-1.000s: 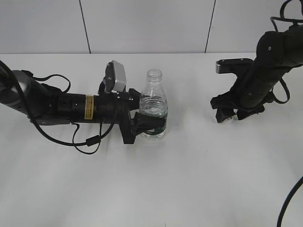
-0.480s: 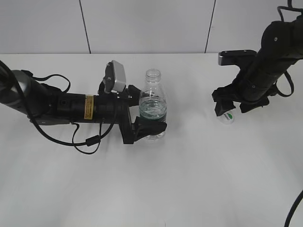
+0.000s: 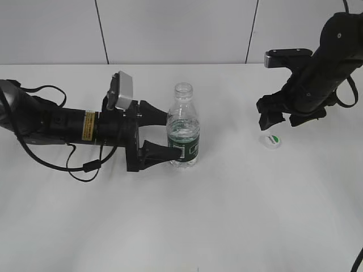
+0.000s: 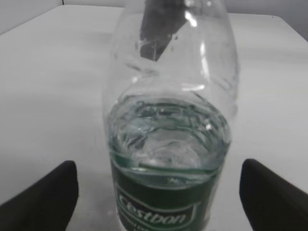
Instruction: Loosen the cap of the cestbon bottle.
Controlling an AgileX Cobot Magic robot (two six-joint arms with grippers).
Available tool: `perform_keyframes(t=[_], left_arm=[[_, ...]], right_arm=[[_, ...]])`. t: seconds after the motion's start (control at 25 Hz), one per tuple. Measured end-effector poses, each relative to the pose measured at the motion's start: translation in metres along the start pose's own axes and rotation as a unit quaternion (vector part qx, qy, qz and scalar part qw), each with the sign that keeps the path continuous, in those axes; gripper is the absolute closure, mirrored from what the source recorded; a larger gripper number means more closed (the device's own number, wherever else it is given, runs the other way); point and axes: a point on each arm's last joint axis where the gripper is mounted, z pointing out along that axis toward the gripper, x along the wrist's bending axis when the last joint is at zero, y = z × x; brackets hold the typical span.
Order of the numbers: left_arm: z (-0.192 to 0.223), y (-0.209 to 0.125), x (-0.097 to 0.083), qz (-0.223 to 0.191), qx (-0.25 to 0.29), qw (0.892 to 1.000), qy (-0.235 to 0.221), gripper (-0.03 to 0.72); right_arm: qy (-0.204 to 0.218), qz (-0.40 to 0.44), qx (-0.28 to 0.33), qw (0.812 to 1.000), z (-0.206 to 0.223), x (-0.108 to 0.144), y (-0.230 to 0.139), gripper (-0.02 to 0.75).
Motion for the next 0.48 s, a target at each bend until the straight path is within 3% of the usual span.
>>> perform_keyframes(t=[0.32,0.48], left_arm=[[-0.036,0.002,0.006,0.038,0.103,0.994,-0.019,0.095],[-0.06,0.014,0.016,0.051,0.13,0.99,0.017,0.095]], right_arm=[[-0.001,-0.001,-0.01,1.0,-0.008,0.001,0.002,0.157],[-0.001,-0.002,-0.011,1.0,-0.008,0.001,0.002,0.157]])
